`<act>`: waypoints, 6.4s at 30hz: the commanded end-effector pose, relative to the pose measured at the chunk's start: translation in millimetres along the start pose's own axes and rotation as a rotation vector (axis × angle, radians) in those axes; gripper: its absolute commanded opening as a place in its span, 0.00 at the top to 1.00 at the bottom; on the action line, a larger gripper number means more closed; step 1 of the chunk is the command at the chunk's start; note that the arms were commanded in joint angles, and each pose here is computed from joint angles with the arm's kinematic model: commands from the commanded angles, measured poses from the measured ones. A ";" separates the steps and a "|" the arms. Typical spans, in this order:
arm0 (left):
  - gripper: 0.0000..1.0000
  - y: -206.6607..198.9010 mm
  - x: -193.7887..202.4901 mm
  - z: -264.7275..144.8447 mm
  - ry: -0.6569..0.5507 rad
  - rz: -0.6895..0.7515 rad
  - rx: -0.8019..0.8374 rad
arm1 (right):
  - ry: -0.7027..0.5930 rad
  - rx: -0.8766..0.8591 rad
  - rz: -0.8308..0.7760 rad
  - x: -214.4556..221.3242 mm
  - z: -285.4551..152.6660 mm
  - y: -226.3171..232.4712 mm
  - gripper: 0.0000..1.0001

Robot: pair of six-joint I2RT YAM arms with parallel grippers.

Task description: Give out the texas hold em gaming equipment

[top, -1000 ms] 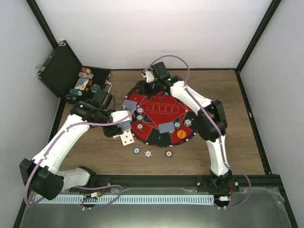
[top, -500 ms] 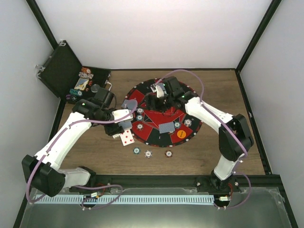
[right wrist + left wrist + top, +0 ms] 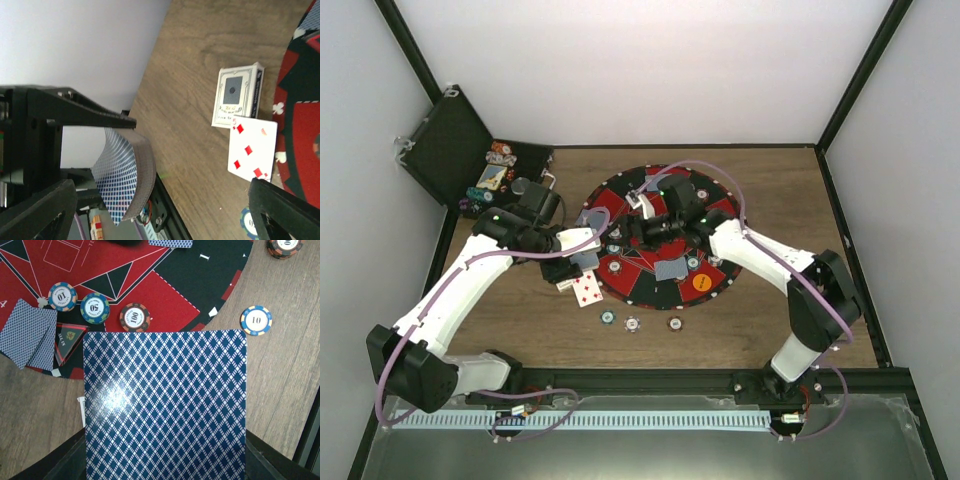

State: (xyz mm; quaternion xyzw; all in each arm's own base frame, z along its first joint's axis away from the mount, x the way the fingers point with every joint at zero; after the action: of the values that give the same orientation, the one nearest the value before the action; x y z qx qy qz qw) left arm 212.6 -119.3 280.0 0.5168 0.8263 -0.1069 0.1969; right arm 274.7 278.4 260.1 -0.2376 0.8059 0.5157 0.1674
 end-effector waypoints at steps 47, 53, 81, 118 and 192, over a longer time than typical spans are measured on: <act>0.96 -0.4 -11.7 -8.6 -0.094 0.038 0.018 | 0.091 -0.147 0.121 11.1 39.5 -36.8 0.51; 0.96 -0.2 -10.3 -6.4 -0.090 0.035 0.016 | 0.066 -0.145 0.087 3.9 28.7 -22.3 0.84; 0.96 -5.2 -0.9 -5.8 -0.052 0.020 0.019 | -0.191 0.392 0.104 -131.7 -44.8 -190.0 0.99; 0.96 15.2 -19.8 15.3 -0.078 0.009 0.007 | -0.327 0.467 -0.011 -131.4 -101.0 -116.2 0.07; 0.96 9.7 -22.8 11.7 -0.126 0.036 0.028 | 0.067 -0.085 0.130 17.1 25.6 -57.0 0.62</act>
State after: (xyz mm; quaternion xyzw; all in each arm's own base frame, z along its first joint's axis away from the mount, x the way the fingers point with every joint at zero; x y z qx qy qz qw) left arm 238.4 -139.5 263.3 0.5211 0.8166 -0.1399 0.2052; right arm 289.1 289.8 206.2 -0.2311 0.7711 0.5853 0.0975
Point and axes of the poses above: each gripper's point midway between its finger pads, its own z axis out along the fingers, its own y axis along the line the jaws close on, x = y × z, the point moved 10 cm from there along -z, back along the fingers, and after that the axes turned 9 degrees about -z, right-handed, at the moved point
